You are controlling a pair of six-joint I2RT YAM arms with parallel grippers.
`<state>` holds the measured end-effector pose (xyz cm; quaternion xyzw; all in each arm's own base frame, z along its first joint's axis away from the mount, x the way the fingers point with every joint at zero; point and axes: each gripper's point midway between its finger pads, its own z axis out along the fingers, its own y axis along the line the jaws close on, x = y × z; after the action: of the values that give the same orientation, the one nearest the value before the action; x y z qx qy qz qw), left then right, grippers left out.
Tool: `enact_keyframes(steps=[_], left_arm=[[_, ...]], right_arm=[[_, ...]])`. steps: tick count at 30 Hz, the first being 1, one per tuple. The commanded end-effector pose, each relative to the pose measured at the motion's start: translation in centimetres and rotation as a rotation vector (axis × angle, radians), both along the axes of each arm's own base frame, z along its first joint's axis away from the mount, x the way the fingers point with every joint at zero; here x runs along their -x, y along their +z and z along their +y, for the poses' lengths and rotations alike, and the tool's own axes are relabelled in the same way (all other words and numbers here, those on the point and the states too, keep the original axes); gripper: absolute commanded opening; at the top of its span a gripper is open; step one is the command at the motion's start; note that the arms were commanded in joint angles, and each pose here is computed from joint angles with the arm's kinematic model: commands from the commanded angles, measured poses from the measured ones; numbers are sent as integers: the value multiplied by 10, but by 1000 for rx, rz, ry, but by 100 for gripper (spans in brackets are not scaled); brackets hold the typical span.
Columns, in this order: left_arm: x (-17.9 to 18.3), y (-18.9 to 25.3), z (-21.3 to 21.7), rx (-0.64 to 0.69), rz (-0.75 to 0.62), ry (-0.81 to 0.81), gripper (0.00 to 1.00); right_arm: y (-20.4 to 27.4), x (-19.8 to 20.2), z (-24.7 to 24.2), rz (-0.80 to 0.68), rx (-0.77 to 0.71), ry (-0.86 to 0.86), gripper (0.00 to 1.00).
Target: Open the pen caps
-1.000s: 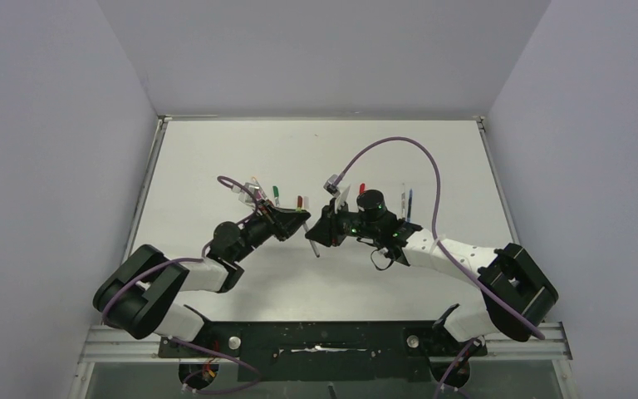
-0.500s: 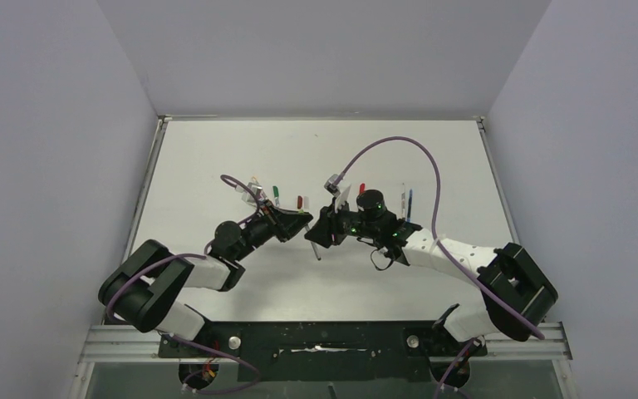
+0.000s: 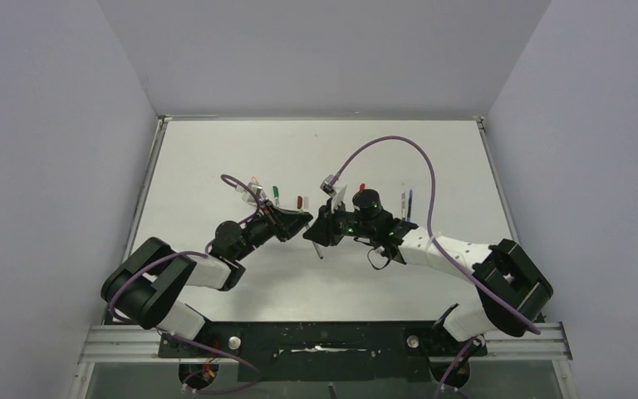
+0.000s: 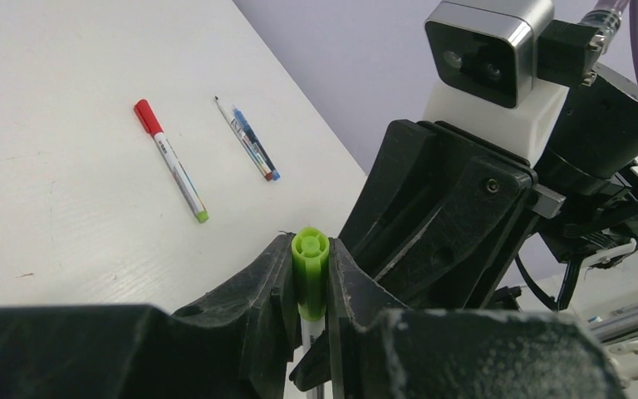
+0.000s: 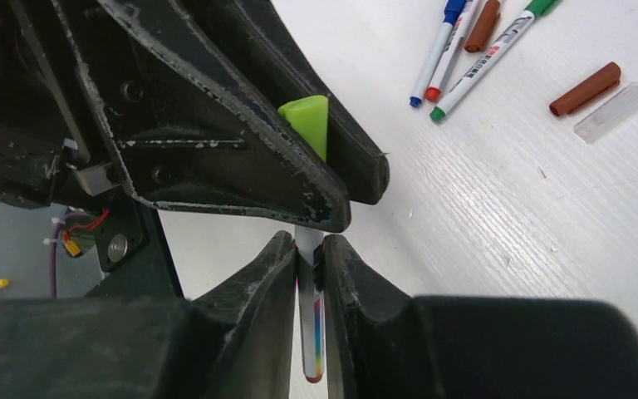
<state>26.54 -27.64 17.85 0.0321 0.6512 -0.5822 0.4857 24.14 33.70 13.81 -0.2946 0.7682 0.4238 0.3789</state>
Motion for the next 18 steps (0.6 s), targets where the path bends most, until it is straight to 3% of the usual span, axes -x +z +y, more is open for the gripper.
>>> enact_keyframes(steps=[1, 4, 18], left_arm=[[3, 39, -4, 82, -117, -33, 8], [1, 38, -2, 77, -117, -22, 8], [-11, 35, 17, 43, -123, 63, 7]], right_arm=[[23, -16, 4, -77, -31, -34, 9], [23, -15, 3, -78, -26, -34, 0], [22, 17, 26, -50, 30, -6, 0]])
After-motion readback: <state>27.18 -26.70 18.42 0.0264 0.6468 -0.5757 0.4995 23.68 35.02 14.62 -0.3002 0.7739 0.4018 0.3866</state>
